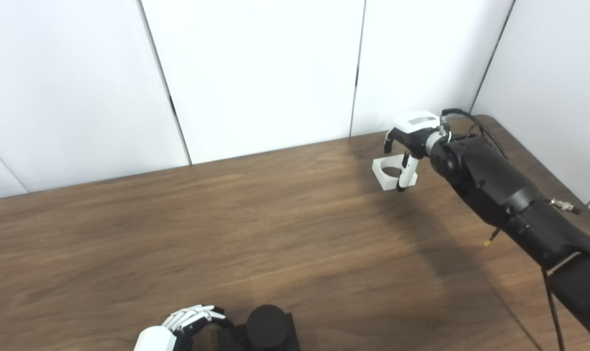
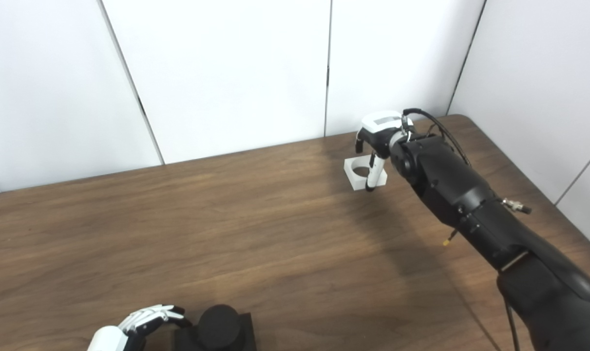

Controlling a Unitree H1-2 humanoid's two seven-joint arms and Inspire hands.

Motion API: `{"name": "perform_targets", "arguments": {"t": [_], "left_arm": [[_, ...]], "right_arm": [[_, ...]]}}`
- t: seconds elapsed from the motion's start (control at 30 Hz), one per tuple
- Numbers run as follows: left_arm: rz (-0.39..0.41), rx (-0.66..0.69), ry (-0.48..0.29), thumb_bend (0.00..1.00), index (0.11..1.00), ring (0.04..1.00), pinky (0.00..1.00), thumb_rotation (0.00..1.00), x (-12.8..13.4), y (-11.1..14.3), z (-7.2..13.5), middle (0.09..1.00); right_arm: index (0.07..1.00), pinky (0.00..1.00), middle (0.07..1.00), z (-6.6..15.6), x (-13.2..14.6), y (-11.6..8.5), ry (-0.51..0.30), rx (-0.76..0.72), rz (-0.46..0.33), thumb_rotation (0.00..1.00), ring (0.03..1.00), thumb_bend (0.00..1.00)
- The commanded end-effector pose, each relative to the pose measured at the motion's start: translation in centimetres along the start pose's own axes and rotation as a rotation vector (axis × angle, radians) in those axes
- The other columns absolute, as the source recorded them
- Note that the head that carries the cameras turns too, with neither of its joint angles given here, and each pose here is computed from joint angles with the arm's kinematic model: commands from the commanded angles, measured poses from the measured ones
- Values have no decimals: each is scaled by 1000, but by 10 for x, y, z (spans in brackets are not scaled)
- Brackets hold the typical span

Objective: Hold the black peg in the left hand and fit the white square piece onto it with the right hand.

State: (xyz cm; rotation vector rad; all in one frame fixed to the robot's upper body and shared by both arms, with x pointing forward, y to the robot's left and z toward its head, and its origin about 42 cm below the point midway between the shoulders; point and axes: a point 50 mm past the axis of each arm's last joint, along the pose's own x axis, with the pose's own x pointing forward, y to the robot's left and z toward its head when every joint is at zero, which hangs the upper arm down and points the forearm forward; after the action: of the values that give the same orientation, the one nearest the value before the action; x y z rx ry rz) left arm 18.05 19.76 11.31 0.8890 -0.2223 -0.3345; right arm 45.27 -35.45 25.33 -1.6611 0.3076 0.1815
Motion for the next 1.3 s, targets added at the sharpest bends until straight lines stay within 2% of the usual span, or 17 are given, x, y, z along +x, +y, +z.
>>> {"name": "perform_targets", "arguments": {"t": [0.0, 0.23, 0.9, 1.27], "left_arm": [[-77, -14, 45, 519, 485, 782, 785, 45, -9, -10, -2, 736], [-70, -15, 42, 519, 485, 781, 783, 45, -9, -10, -1, 735], [-75, -13, 49, 518, 485, 787, 789, 45, -10, -9, 4, 739], [-70, -14, 49, 518, 485, 787, 792, 44, -11, -8, 5, 739]], "right_arm": [[713, 975, 899, -11, -3, -30, 11, -17, -96, 211, 966, 869], [709, 982, 908, -10, -2, -25, 1, -35, -83, 229, 971, 874], [709, 1000, 902, -7, 1, -20, 10, -37, -52, 191, 981, 868], [741, 1000, 904, -6, 2, -18, 12, -50, -30, 204, 980, 869]]}}
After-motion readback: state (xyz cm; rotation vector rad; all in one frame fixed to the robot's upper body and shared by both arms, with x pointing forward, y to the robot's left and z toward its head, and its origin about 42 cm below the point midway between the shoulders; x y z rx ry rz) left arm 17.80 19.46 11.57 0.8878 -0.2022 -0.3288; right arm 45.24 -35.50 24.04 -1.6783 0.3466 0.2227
